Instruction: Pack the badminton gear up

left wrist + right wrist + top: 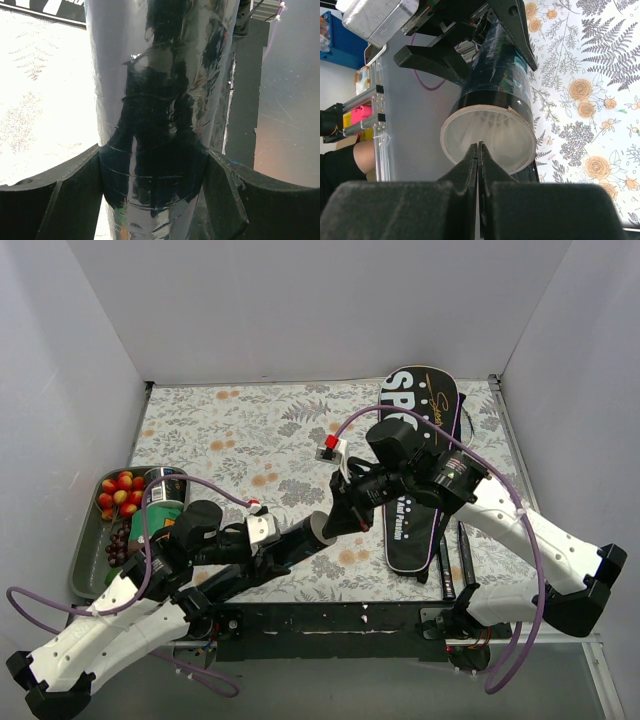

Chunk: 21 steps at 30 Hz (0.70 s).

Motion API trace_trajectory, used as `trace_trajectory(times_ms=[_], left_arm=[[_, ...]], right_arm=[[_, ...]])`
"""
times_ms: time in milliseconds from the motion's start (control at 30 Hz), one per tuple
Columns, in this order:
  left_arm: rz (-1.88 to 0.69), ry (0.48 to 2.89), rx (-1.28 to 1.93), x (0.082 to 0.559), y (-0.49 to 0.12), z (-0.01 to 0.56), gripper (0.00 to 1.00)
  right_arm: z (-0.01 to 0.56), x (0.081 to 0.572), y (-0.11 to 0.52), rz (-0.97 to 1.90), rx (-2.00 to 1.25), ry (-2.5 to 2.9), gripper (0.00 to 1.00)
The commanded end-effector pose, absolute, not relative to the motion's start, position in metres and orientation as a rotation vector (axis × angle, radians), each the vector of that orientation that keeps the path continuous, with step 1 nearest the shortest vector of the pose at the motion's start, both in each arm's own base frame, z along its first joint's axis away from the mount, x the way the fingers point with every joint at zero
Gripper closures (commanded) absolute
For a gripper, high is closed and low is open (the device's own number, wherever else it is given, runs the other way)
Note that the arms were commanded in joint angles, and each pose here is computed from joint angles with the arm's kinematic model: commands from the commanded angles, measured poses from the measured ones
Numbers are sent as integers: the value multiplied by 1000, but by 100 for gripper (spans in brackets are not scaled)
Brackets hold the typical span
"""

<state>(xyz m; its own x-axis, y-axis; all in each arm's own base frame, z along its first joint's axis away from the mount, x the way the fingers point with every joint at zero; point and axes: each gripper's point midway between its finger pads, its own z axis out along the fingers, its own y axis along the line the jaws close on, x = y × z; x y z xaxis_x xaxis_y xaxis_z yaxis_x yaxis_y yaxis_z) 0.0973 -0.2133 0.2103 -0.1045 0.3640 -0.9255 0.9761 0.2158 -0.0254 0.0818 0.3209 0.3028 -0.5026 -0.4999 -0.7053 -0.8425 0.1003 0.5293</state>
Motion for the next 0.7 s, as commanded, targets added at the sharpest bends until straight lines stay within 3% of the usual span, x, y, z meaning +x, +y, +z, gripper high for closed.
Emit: trace_trajectory(times_ms=[0,433,600,667], left_arm=[[-935,1409,1201,103,-228,268,81],[-931,1405,1198,104,-229,272,81],[-935,1416,1206,106,-231,269,81],[-938,1425,1205,106,-232,268,81]], right_arm=[[277,72,340,1384,-1373,2067,99],[274,71,336,1332,-1354,2087,99],[299,90,330,1192,-1287,2055,99],[319,105,328,1112,-1222,2023,93]])
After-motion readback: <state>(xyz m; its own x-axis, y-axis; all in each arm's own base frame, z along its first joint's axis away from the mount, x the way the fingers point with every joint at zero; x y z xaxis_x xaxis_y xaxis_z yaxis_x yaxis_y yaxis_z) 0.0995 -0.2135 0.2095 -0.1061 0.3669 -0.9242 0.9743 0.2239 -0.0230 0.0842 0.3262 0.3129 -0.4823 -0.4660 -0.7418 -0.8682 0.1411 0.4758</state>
